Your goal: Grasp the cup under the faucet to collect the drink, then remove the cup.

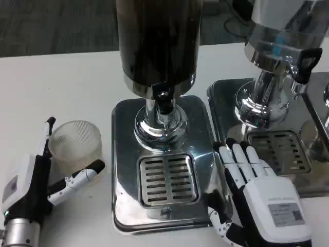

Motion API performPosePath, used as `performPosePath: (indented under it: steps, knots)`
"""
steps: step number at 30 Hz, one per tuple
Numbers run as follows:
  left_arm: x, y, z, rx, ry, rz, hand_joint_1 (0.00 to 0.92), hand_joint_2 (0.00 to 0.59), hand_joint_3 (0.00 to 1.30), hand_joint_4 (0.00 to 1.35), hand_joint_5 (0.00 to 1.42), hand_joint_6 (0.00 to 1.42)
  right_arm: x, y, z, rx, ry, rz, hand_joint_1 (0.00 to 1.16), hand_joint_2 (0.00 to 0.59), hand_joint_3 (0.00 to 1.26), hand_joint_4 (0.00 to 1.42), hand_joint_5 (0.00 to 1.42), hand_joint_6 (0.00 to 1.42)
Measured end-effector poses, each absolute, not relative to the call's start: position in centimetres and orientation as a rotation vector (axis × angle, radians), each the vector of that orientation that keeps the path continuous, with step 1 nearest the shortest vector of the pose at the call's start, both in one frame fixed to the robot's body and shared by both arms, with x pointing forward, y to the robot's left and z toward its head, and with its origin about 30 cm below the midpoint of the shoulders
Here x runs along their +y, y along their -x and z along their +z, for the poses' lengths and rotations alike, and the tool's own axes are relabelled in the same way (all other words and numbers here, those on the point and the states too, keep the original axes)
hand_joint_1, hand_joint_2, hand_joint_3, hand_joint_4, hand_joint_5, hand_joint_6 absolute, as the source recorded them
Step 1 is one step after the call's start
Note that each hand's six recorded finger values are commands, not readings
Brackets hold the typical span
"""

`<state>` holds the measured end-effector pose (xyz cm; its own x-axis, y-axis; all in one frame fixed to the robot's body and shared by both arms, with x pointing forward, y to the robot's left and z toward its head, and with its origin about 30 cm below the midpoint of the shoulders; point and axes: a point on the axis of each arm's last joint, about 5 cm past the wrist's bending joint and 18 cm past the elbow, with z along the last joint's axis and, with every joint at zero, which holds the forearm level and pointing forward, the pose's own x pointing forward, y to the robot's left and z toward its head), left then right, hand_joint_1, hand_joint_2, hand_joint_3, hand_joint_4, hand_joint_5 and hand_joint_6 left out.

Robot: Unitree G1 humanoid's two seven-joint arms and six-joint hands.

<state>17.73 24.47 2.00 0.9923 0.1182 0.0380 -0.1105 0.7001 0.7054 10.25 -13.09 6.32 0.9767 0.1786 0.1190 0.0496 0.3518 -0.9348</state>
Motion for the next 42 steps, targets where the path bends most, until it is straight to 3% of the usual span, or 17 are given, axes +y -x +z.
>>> performPosePath:
  steps: [11, 24, 42]
  knots:
    - [24.43, -17.94, 1.94, -0.010, -0.792, 0.128, 0.304, 0.043, 0.05, 0.11, 0.36, 0.26, -12.94, -9.76, 6.19, -0.195, 1.203, 0.088, 0.53, 0.493, 0.06, 0.00, 0.00, 0.17]
    - [24.66, -18.14, 2.09, -0.049, -0.791, 0.141, 0.358, 0.068, 0.26, 0.38, 0.66, 0.60, -12.51, -9.74, 6.20, -0.190, 1.188, 0.082, 0.53, 0.493, 0.07, 0.00, 0.00, 0.19]
    - [24.26, -18.35, 2.07, -0.090, -0.805, 0.148, 0.431, 0.099, 0.39, 0.54, 0.79, 0.76, -12.60, -9.90, 6.25, -0.192, 1.187, 0.076, 0.53, 0.493, 0.07, 0.00, 0.02, 0.22]
